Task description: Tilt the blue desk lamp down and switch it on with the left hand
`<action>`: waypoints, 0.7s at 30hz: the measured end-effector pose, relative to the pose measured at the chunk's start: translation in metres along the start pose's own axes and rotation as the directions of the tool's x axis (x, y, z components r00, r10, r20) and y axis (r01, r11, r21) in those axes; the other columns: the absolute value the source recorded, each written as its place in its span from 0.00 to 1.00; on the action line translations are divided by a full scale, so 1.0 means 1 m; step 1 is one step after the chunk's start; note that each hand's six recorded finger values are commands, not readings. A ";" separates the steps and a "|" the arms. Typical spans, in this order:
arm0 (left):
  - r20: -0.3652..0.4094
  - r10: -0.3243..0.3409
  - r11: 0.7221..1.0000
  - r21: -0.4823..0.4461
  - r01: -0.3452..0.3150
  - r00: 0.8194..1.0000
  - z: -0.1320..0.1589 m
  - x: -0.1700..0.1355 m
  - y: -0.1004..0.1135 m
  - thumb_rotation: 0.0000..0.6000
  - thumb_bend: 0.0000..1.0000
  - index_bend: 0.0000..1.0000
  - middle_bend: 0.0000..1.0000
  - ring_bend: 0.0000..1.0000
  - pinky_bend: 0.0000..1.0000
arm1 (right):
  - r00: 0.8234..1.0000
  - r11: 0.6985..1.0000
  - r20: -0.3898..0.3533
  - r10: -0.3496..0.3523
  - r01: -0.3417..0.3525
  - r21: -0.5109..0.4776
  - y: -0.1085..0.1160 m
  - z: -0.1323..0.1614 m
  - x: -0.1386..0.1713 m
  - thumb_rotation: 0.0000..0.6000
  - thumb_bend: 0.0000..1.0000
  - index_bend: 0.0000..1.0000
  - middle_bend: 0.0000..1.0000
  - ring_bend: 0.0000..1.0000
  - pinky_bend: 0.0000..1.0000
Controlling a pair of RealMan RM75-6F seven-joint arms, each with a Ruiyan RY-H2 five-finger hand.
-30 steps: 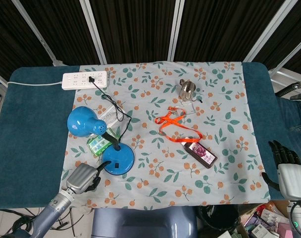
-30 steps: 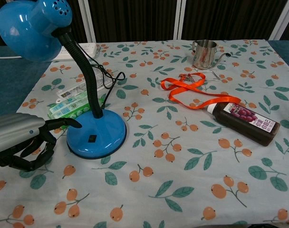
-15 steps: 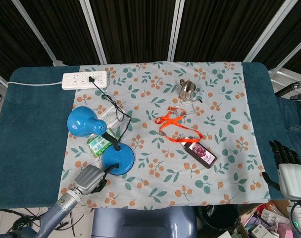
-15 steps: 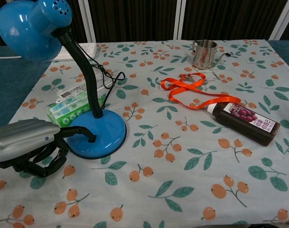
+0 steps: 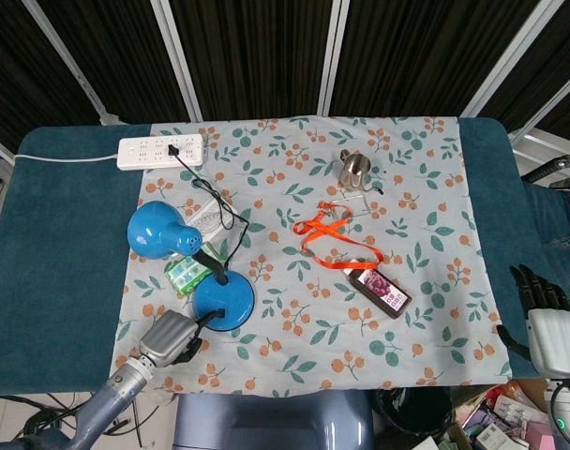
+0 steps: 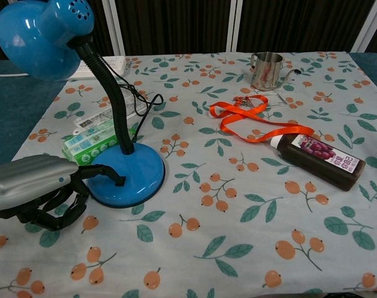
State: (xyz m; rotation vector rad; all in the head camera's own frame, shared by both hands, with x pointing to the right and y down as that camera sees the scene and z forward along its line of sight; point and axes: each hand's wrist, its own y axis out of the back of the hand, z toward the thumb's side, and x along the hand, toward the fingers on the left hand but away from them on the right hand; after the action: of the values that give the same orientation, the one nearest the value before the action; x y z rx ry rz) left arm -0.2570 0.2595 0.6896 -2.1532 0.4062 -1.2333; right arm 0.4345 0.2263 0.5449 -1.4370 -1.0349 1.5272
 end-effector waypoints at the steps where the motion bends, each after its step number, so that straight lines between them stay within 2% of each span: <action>1: 0.000 -0.001 1.000 0.000 0.001 1.000 0.000 0.000 0.000 1.00 0.57 0.17 0.67 0.75 0.77 | 1.000 1.000 0.000 0.000 0.000 0.000 0.000 0.000 0.000 1.00 0.16 0.00 0.05 0.12 0.16; 11: 0.001 -0.018 1.000 0.006 0.018 1.000 0.000 0.002 -0.004 1.00 0.56 0.18 0.67 0.75 0.77 | 1.000 1.000 0.003 -0.001 0.001 -0.001 0.000 0.000 0.000 1.00 0.16 0.00 0.05 0.12 0.16; 21: 0.033 -0.078 0.996 0.044 0.076 0.996 0.004 -0.007 -0.014 1.00 0.54 0.21 0.66 0.75 0.77 | 1.000 1.000 0.000 -0.006 0.006 -0.002 0.001 0.000 0.000 1.00 0.16 0.00 0.05 0.12 0.16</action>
State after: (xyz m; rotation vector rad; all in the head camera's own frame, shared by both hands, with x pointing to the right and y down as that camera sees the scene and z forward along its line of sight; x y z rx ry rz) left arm -0.2577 0.2750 0.6926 -2.1680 0.2822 -1.2341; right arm 0.4342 0.2255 0.5441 -1.4341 -1.0409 1.5223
